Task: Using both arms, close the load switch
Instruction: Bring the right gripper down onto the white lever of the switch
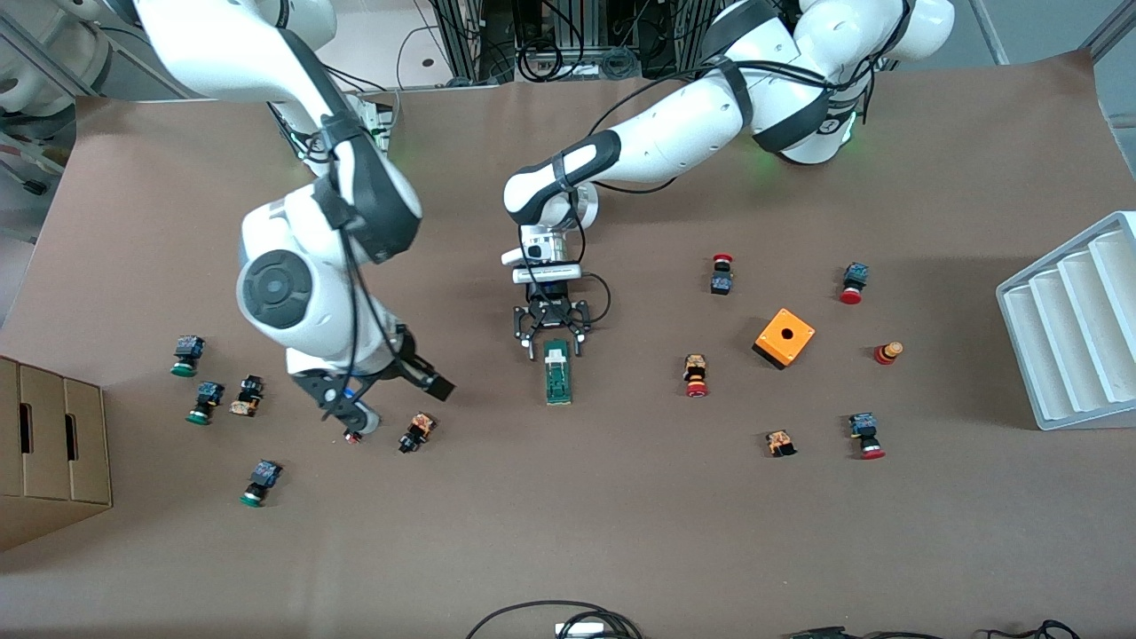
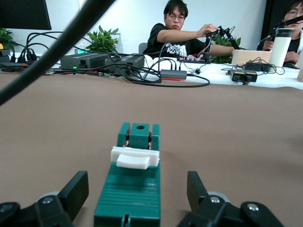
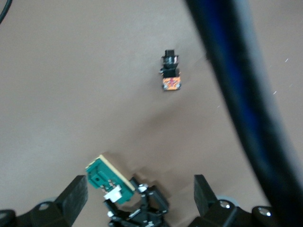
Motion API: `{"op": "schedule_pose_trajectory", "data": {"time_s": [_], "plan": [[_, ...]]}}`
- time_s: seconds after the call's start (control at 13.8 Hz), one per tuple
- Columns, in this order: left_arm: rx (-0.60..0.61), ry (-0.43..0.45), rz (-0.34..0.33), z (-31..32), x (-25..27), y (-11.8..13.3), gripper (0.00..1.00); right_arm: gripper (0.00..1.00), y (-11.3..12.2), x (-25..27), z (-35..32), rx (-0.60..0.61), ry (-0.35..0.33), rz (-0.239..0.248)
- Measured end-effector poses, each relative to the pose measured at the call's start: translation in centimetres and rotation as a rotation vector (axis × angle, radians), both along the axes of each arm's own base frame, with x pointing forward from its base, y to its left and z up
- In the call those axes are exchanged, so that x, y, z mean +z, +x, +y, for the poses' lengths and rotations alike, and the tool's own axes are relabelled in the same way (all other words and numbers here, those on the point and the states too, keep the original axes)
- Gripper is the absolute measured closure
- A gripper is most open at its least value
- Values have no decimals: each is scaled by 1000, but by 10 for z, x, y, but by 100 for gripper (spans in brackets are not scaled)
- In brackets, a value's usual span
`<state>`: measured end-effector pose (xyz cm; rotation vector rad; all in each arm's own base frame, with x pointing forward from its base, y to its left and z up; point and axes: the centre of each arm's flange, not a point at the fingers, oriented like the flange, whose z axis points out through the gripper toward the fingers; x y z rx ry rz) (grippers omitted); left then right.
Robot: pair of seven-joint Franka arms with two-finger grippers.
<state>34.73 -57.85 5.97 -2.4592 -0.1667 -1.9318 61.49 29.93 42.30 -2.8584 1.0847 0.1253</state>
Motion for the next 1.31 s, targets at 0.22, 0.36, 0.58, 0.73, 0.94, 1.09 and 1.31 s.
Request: {"op": "schedule_pose_trajectory", "data": {"time_s": [0.22, 0.36, 0.58, 0.73, 0.94, 1.09, 1.31], "plan": [[-6, 1, -4, 0, -1, 0, 23, 0, -10, -3, 39, -112, 64, -11], [-7, 0, -5, 0, -1, 0, 28, 0, -15, -11, 62, -186, 85, -25], [-2, 3, -8, 0, -2, 1, 38, 0, -14, -42, 89, -302, 112, -61], [-1, 3, -9, 1, -2, 1, 39, 0, -15, -64, 105, -367, 120, -69], [2, 5, -11, 1, -2, 1, 41, 3, -25, -89, 130, -427, 133, -78], [5, 6, -12, 2, -2, 1, 44, 7, -35, -99, 144, -437, 126, -69], [10, 8, -13, 2, -3, 1, 48, 13, -51, -119, 156, -456, 108, -74]]}}
